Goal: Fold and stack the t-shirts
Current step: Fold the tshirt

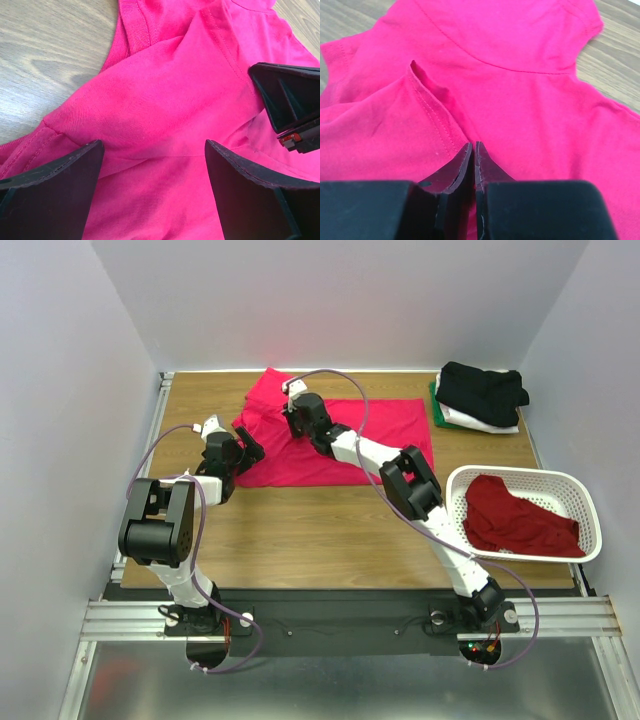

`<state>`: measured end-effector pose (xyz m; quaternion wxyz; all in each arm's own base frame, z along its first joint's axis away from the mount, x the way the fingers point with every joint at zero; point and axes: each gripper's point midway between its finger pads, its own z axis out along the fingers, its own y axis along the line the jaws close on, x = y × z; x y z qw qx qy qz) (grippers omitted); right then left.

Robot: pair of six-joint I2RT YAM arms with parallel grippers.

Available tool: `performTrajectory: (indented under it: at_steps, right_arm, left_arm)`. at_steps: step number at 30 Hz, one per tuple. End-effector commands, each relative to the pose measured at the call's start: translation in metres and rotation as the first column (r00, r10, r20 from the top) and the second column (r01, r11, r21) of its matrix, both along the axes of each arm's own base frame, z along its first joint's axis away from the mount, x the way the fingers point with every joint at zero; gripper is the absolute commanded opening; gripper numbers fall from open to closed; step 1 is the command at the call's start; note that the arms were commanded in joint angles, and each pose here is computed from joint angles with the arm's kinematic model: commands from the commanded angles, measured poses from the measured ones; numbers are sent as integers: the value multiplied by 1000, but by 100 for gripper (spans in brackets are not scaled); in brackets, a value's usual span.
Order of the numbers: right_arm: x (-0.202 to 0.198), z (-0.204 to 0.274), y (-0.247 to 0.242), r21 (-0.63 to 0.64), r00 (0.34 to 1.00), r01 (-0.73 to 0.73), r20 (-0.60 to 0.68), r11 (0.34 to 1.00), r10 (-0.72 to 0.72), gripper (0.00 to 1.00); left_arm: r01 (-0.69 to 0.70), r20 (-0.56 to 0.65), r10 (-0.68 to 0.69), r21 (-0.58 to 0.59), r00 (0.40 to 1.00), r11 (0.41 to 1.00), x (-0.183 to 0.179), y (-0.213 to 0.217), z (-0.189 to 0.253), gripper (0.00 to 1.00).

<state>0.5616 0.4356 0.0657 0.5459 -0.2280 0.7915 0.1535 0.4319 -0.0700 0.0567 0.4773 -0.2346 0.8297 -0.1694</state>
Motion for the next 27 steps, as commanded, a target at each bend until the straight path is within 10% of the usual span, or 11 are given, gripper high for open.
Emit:
performTrajectory:
  at_steps: [1, 7, 14, 27]
  right_arm:
    - [17, 6, -13, 35, 998, 63, 19, 997, -63, 11]
    - [21, 5, -20, 42, 997, 80, 6, 996, -81, 19]
    - [19, 60, -40, 47, 990, 123, 66, 991, -126, 80]
    - [-37, 68, -126, -24, 966, 257, 37, 966, -256, 89]
  left_arm:
    - [12, 57, -12, 2, 998, 1000, 12, -4, 18, 94]
    - [11, 58, -11, 1, 998, 1000, 12, -4, 18, 94]
    - [-10, 74, 9, 16, 997, 1000, 13, 1, 26, 94]
    - [-15, 202, 3, 61, 979, 998, 15, -14, 87, 94]
